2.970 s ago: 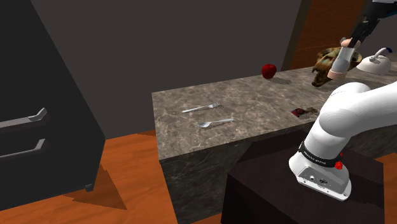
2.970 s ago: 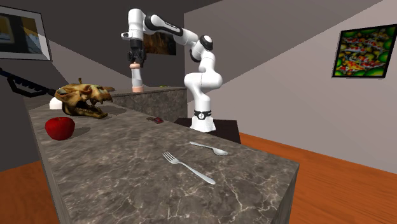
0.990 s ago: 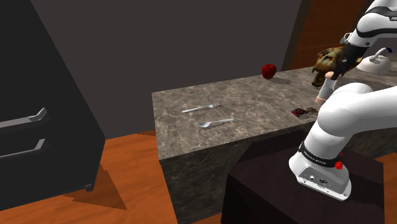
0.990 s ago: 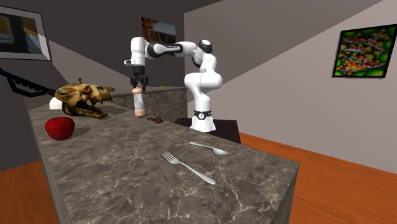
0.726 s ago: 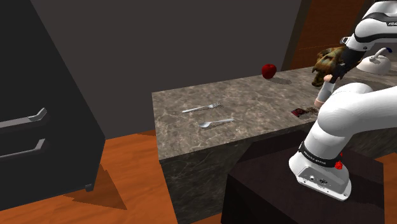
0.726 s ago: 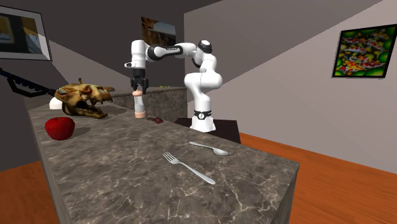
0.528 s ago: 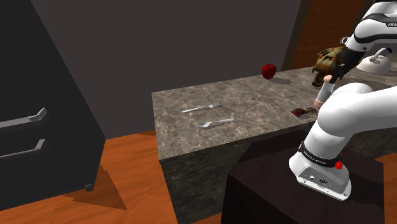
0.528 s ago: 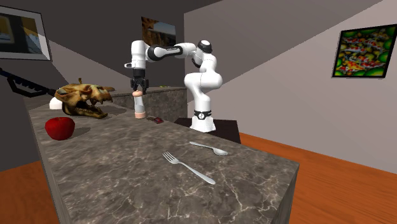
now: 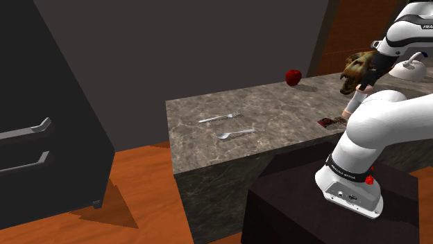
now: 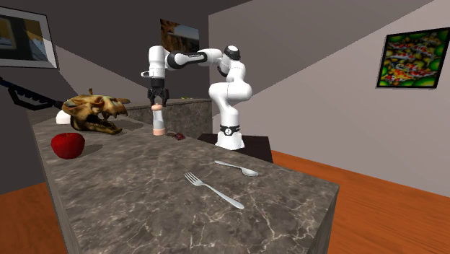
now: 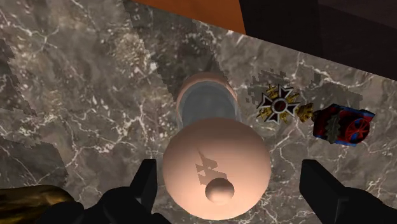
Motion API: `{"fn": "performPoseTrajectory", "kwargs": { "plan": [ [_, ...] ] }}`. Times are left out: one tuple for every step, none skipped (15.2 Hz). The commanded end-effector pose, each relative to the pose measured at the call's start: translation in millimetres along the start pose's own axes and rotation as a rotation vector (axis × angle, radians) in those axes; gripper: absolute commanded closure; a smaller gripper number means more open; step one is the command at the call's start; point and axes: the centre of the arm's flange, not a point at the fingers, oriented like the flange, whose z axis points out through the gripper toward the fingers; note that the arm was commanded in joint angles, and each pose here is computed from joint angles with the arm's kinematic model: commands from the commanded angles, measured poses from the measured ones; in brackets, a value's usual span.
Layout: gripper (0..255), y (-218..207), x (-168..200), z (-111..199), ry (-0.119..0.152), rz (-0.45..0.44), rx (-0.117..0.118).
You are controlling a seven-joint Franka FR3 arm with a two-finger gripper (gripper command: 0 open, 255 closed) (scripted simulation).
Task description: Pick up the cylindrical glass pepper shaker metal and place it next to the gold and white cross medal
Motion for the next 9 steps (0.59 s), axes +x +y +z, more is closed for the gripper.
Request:
{"fn": "performPoseTrajectory", "kwargs": {
  "plan": [
    [0,0,0,0,0.0,0.0,0.0],
    [0,0,0,-13,0.0,0.0,0.0],
    [0,0,0,-26,0.0,0.0,0.0],
    [0,0,0,-40,0.0,0.0,0.0],
    [0,0,0,-50,0.0,0.0,0.0],
    [0,0,0,-50,0.0,0.0,0.0],
    [0,0,0,-50,0.0,0.0,0.0],
    [0,0,0,-50,0.0,0.0,0.0],
    [0,0,0,-50,0.0,0.0,0.0]
  ]
}}
